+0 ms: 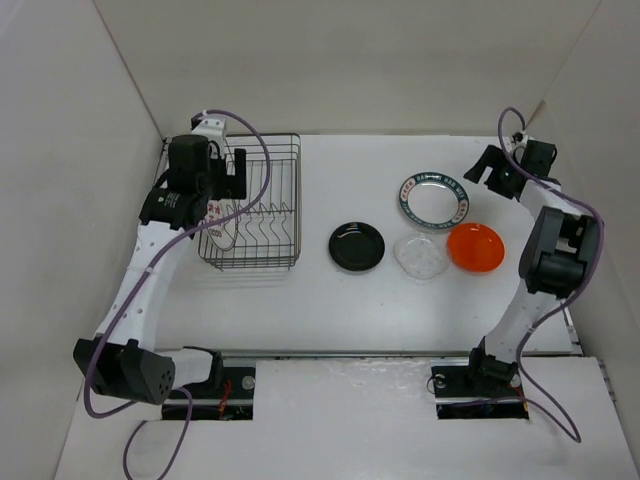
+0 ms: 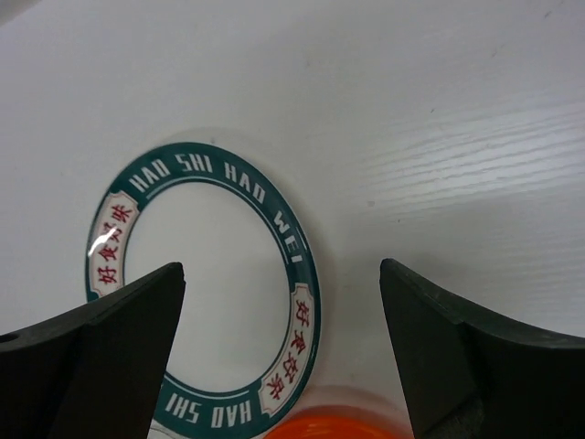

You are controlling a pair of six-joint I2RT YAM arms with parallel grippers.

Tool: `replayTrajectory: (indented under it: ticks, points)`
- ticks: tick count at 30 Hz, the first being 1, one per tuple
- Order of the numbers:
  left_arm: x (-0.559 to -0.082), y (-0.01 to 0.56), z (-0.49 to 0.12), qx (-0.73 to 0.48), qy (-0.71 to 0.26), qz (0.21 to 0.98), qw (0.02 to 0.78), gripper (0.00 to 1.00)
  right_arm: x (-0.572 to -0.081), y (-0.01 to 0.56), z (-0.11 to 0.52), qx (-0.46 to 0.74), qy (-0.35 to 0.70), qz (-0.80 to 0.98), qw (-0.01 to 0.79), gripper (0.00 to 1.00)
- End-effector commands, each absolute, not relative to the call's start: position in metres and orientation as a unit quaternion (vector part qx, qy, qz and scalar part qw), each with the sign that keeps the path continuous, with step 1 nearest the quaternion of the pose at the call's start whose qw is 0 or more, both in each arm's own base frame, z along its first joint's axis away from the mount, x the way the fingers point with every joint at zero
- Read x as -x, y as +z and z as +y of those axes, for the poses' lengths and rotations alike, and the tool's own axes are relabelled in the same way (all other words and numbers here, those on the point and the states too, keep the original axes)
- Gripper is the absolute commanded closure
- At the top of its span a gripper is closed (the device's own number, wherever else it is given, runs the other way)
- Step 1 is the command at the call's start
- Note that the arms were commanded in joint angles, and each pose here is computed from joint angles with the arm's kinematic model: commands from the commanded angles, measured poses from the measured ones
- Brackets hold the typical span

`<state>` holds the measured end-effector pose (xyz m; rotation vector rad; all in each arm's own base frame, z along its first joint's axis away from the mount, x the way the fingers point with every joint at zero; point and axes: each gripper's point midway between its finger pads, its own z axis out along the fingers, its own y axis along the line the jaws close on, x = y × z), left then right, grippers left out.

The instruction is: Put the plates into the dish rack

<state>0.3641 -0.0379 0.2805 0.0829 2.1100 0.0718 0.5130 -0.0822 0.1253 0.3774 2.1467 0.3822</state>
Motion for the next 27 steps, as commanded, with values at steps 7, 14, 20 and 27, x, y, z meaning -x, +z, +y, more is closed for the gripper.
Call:
replayTrajectory:
  ticks: [7,14,20,27]
  points:
    - [-0.352,0.328,-0.073,-0.106,-0.072,0.843,0.522,0.00,-0.524,0.075,-0.050,-0.103,0.275,0.881,0.371,0.14]
    - [-0.351,0.333,-0.076,-0.111,-0.080,0.843,0.521,0.00,-0.512,0.034,-0.050,-0.132,0.273,0.900,0.314,0.35]
    - [-0.355,0.327,-0.077,-0.111,-0.079,0.848,0.513,0.00,-0.509,0.030,-0.052,-0.149,0.269,0.903,0.301,0.52]
    - [-0.359,0.319,-0.078,-0.111,-0.079,0.853,0.504,0.00,-0.500,0.024,-0.049,-0.156,0.271,0.907,0.283,0.93]
